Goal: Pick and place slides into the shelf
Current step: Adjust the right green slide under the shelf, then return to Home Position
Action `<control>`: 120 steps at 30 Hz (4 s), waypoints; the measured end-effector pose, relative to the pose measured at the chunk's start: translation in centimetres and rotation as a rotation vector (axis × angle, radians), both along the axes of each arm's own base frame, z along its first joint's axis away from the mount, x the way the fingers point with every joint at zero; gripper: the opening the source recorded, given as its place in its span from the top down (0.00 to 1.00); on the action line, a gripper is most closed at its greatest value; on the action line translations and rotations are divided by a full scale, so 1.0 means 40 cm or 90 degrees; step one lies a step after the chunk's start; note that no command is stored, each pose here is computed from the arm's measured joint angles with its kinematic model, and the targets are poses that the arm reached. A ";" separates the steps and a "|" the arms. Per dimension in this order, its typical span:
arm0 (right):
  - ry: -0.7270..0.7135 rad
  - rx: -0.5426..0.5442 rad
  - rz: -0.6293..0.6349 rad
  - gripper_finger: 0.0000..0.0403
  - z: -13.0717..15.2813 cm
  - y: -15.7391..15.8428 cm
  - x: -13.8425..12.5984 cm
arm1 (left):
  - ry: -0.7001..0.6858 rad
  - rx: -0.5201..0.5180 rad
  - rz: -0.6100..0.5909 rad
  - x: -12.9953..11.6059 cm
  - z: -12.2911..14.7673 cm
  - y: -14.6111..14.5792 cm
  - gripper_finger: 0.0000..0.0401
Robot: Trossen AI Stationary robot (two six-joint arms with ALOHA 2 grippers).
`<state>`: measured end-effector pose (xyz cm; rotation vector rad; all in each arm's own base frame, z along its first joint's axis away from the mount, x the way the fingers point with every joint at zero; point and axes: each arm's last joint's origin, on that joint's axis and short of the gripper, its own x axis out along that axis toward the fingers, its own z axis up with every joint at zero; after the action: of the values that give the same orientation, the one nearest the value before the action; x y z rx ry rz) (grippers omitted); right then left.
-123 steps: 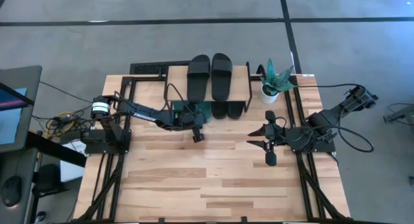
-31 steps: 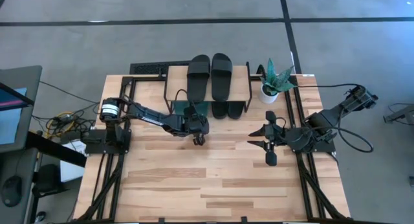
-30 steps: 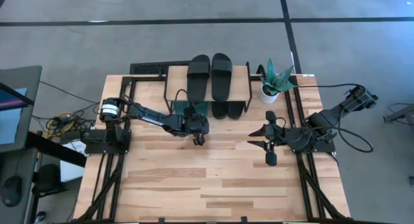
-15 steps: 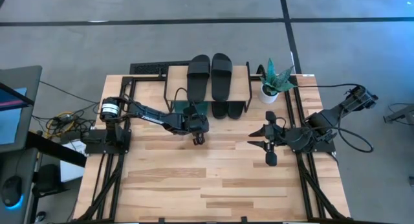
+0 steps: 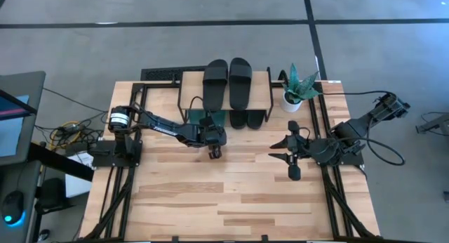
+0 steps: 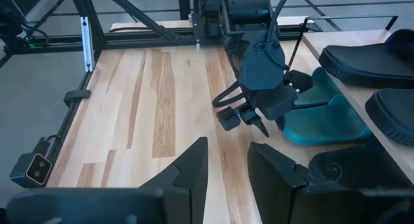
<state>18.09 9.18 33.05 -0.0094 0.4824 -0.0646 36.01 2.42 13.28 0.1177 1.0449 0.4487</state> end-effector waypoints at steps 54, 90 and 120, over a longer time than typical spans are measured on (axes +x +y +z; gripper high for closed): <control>-0.187 -0.110 -0.010 0.76 0.139 -0.049 -0.039 | -0.225 0.027 -0.088 -0.152 0.898 -0.100 0.65; -0.294 0.049 0.023 0.76 0.044 -0.193 -0.170 | -0.520 0.064 -0.199 -0.500 0.836 -0.045 0.65; -0.387 0.152 -0.018 0.76 -0.191 -0.205 -0.208 | -0.824 0.008 -0.177 -0.679 0.337 -0.047 0.65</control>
<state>9.78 1.00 25.40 0.2448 -0.1192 -0.0337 8.86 0.54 26.77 -0.0298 -0.2490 0.1910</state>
